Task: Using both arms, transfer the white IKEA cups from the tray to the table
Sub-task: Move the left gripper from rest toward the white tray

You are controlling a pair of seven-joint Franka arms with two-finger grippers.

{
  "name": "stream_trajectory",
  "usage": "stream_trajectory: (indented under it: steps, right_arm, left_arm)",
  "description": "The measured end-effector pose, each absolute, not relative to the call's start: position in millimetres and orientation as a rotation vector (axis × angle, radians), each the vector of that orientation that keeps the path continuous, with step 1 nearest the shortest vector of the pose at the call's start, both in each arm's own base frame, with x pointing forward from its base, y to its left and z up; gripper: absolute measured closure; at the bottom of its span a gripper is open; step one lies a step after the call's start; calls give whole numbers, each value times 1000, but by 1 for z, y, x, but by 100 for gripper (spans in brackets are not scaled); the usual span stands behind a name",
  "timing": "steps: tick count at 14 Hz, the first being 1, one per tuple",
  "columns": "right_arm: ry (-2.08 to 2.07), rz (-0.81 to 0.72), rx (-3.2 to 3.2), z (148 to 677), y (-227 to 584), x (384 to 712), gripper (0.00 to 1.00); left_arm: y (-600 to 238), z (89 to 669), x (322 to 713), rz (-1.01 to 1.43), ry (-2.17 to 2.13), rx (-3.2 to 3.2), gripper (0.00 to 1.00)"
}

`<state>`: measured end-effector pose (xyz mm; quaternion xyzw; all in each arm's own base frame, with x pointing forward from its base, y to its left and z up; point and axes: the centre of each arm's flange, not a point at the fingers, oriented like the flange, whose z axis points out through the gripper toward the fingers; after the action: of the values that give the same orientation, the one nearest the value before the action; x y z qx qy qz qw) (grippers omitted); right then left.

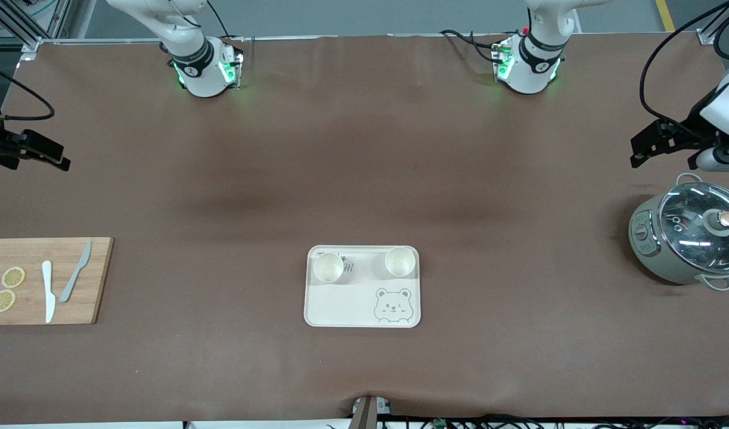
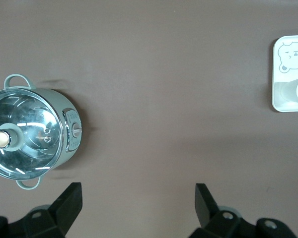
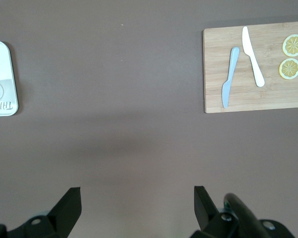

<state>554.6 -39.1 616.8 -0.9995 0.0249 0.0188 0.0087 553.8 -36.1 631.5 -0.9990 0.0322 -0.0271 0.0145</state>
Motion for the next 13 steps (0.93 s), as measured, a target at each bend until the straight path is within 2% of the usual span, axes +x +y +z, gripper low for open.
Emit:
stream_trajectory:
  steps: [7,13]
  right_arm:
    - [65,64,-3123,615,-35,556,0]
    - [65,67,-3122,614,-35,557,0]
  left_arm:
    - [-55,614,561,-31,50,-3120,0]
    - [-170,547,591,83,-125,-3147,0]
